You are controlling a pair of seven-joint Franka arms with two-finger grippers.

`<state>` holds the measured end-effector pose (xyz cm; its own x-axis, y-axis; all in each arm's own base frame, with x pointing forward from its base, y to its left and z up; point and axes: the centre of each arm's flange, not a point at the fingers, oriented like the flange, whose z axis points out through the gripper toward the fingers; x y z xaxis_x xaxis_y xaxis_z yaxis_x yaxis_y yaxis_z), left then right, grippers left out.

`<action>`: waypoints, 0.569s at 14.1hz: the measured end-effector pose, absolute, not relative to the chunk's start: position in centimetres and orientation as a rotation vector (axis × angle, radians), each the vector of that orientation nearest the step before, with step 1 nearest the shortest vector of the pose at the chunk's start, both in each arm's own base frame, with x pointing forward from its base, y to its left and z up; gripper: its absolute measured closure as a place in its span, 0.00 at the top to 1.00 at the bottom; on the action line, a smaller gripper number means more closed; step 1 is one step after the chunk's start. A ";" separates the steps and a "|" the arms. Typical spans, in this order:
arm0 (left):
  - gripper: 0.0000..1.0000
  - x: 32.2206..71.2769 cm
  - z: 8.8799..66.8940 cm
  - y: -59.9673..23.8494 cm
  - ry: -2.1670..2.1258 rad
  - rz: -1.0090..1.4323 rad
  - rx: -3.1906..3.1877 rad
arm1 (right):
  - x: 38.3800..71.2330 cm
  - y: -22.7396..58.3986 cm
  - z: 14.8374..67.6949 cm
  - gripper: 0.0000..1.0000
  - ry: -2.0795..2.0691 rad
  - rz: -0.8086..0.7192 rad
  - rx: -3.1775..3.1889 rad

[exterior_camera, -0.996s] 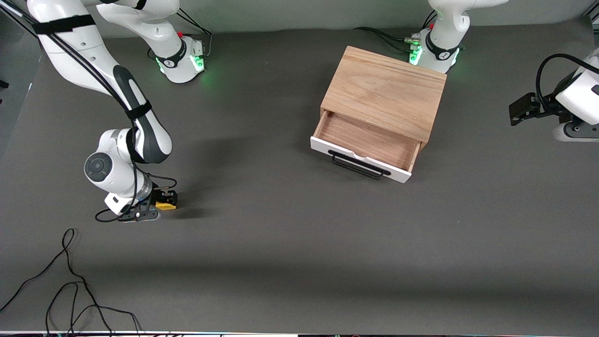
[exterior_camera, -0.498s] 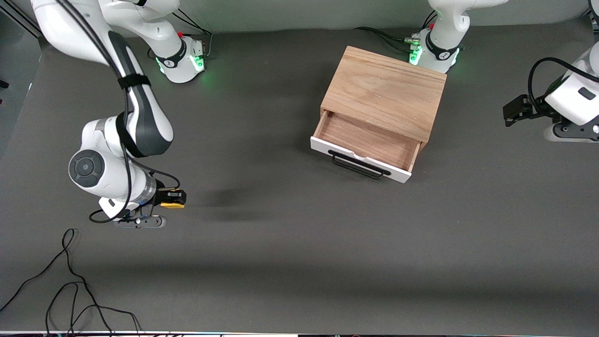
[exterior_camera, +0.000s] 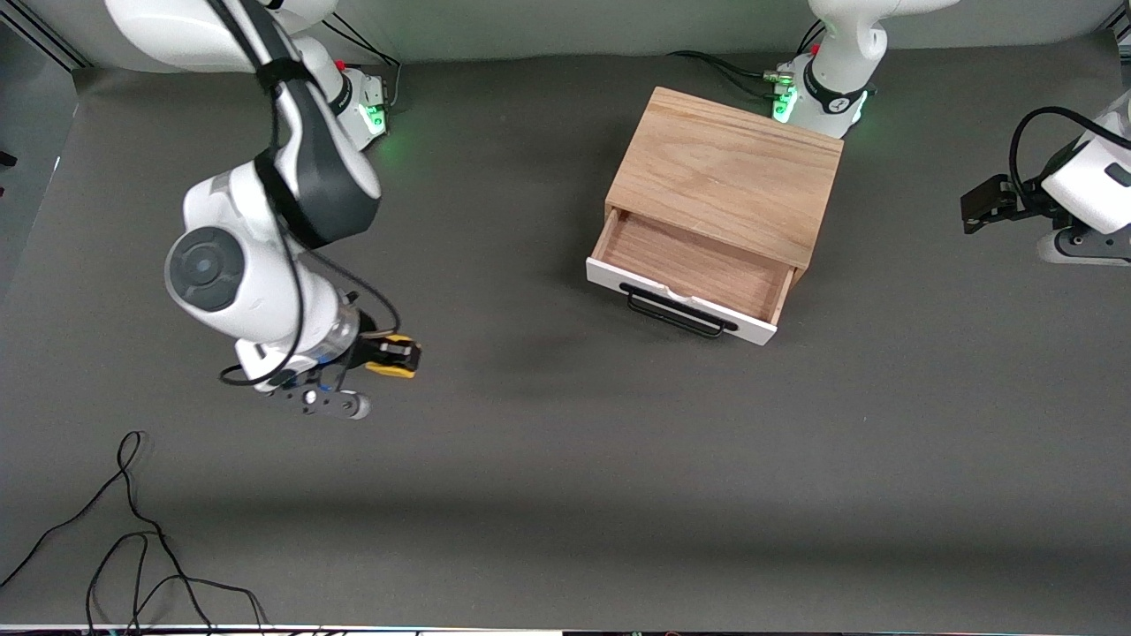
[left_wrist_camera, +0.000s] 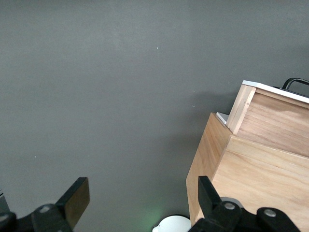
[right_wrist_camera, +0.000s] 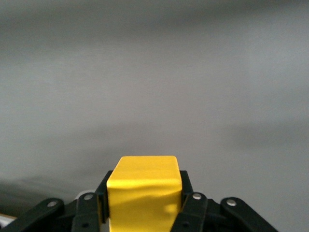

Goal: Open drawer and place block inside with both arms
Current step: 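Lift the yellow cube and carry it over the open drawer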

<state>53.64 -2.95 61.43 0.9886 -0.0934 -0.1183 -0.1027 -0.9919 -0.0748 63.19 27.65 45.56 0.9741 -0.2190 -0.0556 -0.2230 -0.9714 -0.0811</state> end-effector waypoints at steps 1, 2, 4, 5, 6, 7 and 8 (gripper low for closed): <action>1.00 53.6 61.4 -2.9 0.146 0.179 -3.076 | 62.7 29.3 46.1 0.56 0.368 0.070 -3.020; 1.00 53.6 61.4 -2.4 0.127 0.182 -3.100 | 62.3 30.7 46.6 0.56 0.390 0.070 -3.001; 1.00 53.7 61.3 -0.8 0.086 0.185 -3.124 | 61.6 33.1 48.1 0.56 0.426 0.048 -2.969; 1.00 53.7 61.3 -0.4 0.079 0.188 -3.126 | 61.1 34.2 48.9 0.56 0.438 0.036 -2.957; 1.00 53.6 61.3 -0.4 0.080 0.204 -3.125 | 60.5 35.5 49.7 0.56 0.443 0.027 -2.947; 1.00 53.4 61.2 -0.7 0.089 0.221 -3.123 | 59.8 36.8 50.2 0.56 0.448 0.022 -2.940; 1.00 53.4 61.1 -1.0 0.098 0.227 -3.119 | 59.0 38.3 50.6 0.56 0.452 0.019 -2.932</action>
